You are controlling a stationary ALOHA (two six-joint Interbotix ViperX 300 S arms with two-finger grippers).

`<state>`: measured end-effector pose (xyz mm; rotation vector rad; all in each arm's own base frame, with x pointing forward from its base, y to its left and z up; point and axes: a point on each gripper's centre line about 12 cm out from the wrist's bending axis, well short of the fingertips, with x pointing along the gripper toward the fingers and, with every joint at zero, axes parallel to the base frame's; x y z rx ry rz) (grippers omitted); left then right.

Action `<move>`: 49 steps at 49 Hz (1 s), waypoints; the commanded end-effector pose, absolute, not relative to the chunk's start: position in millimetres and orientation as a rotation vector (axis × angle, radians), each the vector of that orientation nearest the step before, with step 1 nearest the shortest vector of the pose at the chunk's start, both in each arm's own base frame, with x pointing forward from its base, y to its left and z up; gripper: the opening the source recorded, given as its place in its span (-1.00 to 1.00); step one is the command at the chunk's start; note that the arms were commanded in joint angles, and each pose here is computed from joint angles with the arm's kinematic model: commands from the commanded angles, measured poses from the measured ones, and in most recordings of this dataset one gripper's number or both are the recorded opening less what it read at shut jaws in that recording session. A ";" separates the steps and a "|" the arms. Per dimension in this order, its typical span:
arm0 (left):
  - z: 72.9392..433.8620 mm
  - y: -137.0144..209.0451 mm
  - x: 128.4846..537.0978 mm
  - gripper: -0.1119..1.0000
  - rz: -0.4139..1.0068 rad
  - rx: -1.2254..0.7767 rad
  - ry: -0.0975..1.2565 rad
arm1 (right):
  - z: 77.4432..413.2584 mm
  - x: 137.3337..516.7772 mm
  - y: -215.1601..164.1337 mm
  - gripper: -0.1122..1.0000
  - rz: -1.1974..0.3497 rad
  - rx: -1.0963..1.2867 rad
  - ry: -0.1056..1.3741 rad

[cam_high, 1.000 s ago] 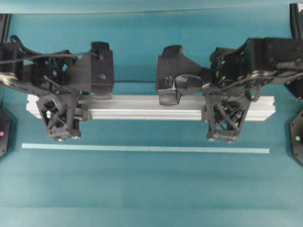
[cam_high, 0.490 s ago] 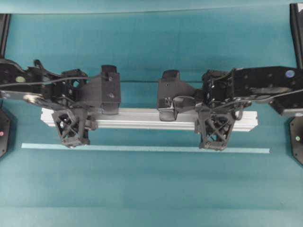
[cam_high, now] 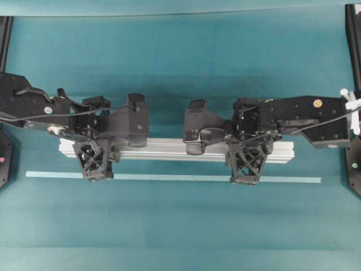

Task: Lift the metal rail with both hands.
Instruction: 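Lower the held rail back toward the table with both grippers, then set the rail down beside the blue strip, holding with both grippers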

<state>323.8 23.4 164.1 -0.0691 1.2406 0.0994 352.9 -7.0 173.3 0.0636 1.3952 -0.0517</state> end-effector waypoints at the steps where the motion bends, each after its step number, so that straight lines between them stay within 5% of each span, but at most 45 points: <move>1: 164.8 29.7 326.4 -0.14 0.130 -0.100 1.219 | 170.5 353.6 -3.9 -0.11 -0.044 0.071 1.375; 49: 119.8 13.8 334.2 -0.14 0.130 -0.141 1.196 | 120.2 349.2 12.2 -0.11 -0.017 0.083 1.354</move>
